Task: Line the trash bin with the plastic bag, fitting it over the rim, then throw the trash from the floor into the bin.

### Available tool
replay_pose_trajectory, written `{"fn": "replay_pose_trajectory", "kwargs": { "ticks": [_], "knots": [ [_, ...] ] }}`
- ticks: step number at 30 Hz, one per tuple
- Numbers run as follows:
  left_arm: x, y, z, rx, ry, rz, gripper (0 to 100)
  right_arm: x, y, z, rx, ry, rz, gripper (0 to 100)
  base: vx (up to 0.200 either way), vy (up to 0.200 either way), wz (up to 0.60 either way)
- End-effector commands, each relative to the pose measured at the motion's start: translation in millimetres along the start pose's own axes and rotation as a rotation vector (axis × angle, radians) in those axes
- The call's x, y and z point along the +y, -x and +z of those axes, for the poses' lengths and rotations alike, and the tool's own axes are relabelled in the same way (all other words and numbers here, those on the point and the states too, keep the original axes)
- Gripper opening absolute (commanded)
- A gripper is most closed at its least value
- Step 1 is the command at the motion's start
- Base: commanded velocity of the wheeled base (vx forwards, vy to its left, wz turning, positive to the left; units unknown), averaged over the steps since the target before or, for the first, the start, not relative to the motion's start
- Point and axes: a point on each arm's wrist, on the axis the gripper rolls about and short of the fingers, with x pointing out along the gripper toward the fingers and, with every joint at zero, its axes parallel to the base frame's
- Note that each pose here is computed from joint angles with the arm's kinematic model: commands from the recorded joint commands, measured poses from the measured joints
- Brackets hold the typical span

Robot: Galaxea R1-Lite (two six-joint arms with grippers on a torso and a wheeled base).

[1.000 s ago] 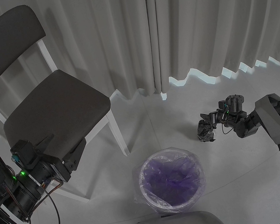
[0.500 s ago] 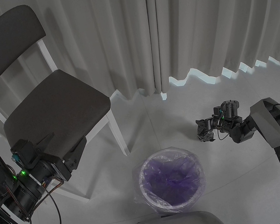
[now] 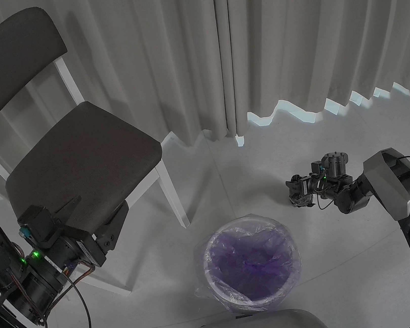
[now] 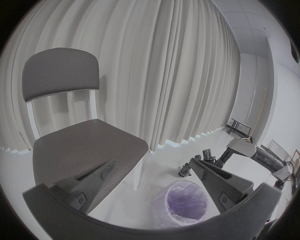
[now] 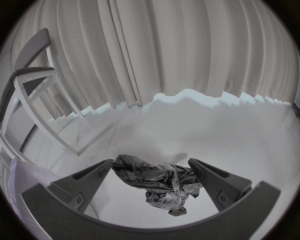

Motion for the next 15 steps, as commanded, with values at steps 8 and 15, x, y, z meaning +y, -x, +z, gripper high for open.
{"fn": "replay_pose_trajectory", "kwargs": {
  "ticks": [8, 15],
  "knots": [
    [0.0, 0.4, 0.0, -0.001, 0.000, 0.001, 100, -3.8, -2.5, -7.3, 0.010, -0.001, -0.005, 0, 0.000, 0.000, 0.00],
    [0.0, 0.9, 0.1, -0.003, 0.001, -0.001, 100, -4.9, -3.8, -9.2, 0.013, 0.001, -0.006, 0, 0.000, 0.000, 0.00]
  ]
}}
